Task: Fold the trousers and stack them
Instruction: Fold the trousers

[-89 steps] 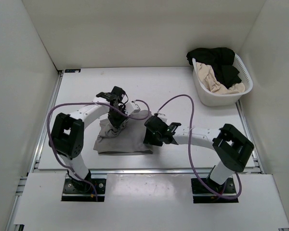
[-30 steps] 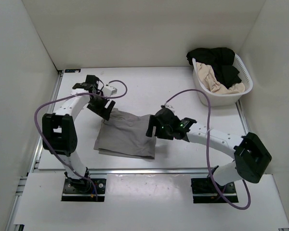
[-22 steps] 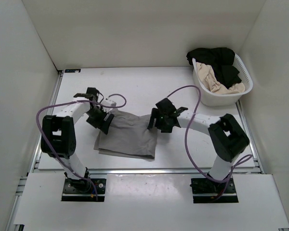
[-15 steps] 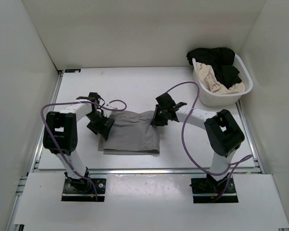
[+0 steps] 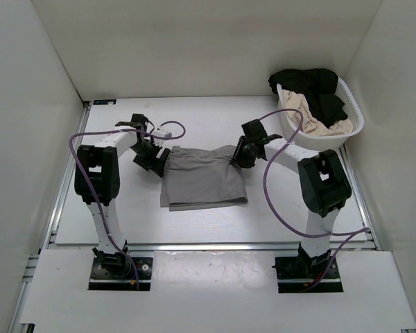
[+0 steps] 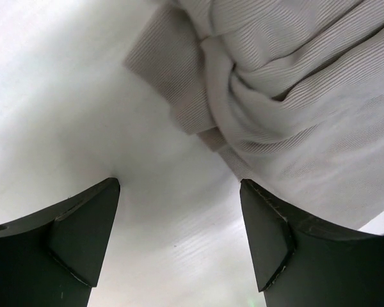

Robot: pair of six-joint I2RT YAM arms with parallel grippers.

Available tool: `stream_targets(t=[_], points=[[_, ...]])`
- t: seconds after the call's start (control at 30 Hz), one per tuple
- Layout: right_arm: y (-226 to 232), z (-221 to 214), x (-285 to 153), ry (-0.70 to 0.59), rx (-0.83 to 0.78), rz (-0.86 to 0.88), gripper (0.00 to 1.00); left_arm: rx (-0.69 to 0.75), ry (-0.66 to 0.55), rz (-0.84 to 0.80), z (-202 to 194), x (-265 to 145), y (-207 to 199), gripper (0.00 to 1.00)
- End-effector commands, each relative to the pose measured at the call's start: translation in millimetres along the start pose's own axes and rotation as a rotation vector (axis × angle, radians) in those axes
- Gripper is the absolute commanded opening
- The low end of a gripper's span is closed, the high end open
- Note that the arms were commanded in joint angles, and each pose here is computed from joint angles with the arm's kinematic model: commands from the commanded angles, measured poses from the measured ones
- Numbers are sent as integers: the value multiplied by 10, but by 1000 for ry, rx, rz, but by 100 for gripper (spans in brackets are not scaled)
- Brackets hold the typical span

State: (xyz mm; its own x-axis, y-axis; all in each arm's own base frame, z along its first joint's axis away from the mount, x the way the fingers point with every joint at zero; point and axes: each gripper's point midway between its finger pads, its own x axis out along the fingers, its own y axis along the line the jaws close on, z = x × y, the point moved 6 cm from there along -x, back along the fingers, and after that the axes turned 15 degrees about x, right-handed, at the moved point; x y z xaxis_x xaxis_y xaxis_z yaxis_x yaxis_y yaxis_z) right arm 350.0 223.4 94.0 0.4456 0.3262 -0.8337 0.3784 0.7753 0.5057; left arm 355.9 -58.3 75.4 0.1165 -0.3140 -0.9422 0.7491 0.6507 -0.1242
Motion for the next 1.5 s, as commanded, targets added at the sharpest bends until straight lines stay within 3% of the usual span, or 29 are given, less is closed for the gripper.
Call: stream_targets(t=[0.0,0.1,0.13,0.27,0.33,0.43,0.5,0.6,0.83,1.0,1.47], points=[[-26,160,-162,-74,-3,-35,43,4,-60,3,162,-60,38,87],[-28,92,-282,-114,-2,-39,57,15,-102,2,259,-135,47,87],[7,57,-369,-128,2,-41,71,15,-107,-6,277,-116,55,87],[-102,42,-578,-225,24,-102,95,15,-107,-9,395,-162,80,87],[-67,34,-800,-282,8,-103,99,24,-127,7,488,-263,116,87],[-17,157,-1249,-384,-38,-146,99,9,-174,110,569,-635,211,92],[-43,182,-1506,-399,-63,-189,99,-9,-212,199,633,-1014,245,100],[-148,166,-1819,-386,-108,-225,99,-66,-242,310,549,-1473,304,100],[-390,144,-2619,-444,-98,-238,99,-249,-246,420,-80,-2067,171,100],[-623,165,-2916,-490,-61,-276,99,-391,-207,444,-558,-2164,117,100],[-730,63,-2834,-456,-84,-259,99,-426,-226,427,-704,-2289,-105,100]])
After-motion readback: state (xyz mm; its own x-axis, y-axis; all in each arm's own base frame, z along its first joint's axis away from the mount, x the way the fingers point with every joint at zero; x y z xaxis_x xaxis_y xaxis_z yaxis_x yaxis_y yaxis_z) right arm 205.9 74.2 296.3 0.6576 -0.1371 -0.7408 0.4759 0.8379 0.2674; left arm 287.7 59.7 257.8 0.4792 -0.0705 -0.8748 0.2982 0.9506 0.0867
